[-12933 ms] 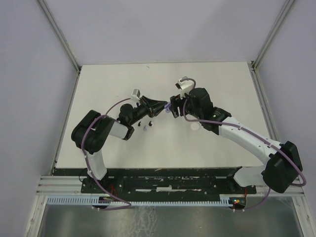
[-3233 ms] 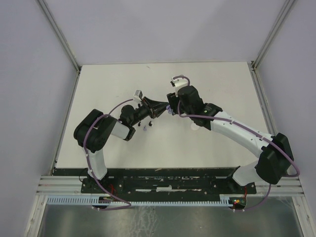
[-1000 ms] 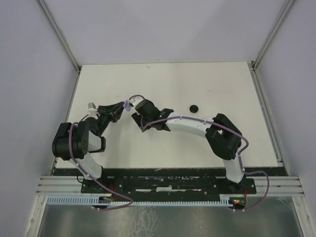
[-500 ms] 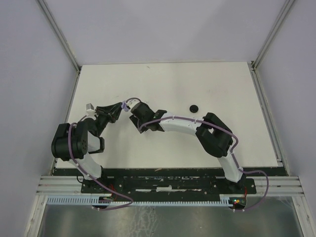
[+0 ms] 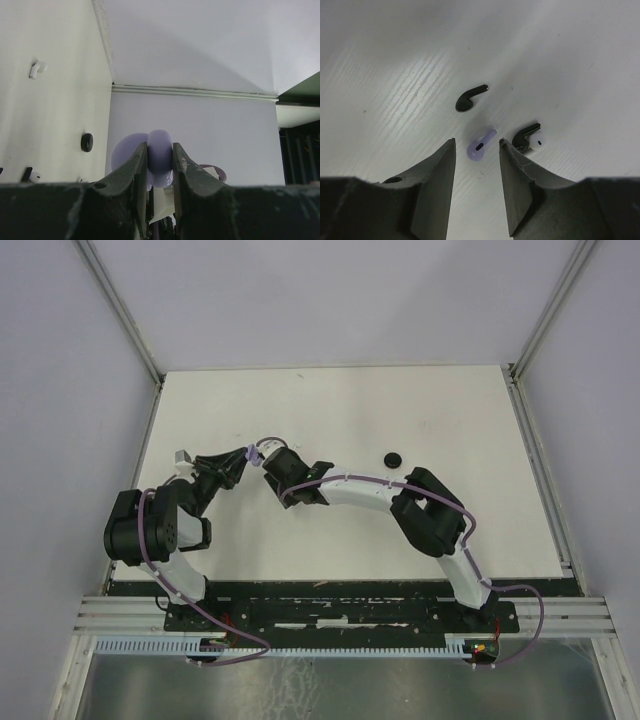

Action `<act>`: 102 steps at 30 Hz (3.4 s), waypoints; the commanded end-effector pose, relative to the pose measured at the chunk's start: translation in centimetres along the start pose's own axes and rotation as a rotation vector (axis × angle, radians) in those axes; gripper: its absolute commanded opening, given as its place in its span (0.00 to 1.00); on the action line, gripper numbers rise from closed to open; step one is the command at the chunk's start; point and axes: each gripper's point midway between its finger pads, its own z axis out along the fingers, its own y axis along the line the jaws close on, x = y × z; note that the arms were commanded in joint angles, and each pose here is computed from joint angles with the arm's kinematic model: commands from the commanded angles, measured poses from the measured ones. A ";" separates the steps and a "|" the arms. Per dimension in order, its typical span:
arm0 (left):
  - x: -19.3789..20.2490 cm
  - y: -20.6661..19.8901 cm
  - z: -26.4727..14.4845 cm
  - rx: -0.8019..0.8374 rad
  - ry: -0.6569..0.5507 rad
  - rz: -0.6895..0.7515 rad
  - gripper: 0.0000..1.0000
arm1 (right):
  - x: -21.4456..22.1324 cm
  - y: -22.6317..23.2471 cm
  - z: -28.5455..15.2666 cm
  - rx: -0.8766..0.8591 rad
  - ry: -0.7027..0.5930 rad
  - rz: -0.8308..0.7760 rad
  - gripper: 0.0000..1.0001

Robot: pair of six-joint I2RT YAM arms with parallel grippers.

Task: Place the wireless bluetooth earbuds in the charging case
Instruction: Pick up the earbud from the center of the board.

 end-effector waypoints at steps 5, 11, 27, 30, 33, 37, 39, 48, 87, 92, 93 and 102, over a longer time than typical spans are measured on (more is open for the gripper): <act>0.6 -2.7 -0.4 0.112 0.028 0.046 0.03 | -0.8 0.2 0.1 0.018 -0.007 0.038 0.47; 0.6 -2.7 -0.4 0.112 0.029 0.046 0.03 | -0.3 0.2 0.2 0.021 0.007 0.054 0.46; 0.6 -2.6 -0.4 0.110 0.028 0.045 0.03 | 0.3 0.4 0.8 0.019 0.032 0.066 0.40; 0.6 -2.6 -0.4 0.111 0.027 0.046 0.03 | 0.3 0.5 0.8 0.019 0.032 0.066 0.39; 0.6 -2.6 -0.4 0.109 0.028 0.044 0.03 | 0.3 0.4 0.8 0.021 0.033 0.065 0.37; 0.5 -2.5 -0.4 0.109 0.027 0.044 0.03 | 0.4 0.4 1.0 0.023 0.038 0.067 0.35; 0.6 -2.5 -0.4 0.108 0.029 0.043 0.03 | 0.4 0.4 1.0 0.025 0.037 0.069 0.33; 0.5 -2.3 -0.3 0.105 0.027 0.041 0.03 | 0.0 -0.1 0.6 0.038 0.025 0.074 0.26; 2.7 -3.8 0.5 0.133 0.099 0.079 0.03 | 5.1 -16.7 -3.3 0.298 0.079 0.277 0.24; 3.2 -3.6 0.8 0.128 0.108 0.088 0.03 | 5.8 -17.0 -2.5 0.288 0.101 0.309 0.26; 3.3 -3.5 0.9 0.128 0.108 0.094 0.03 | 6.0 -17.1 -2.3 0.283 0.105 0.315 0.27; 3.7 -3.4 1.3 0.123 0.116 0.093 0.03 | 6.4 -17.2 -1.7 0.265 0.112 0.347 0.43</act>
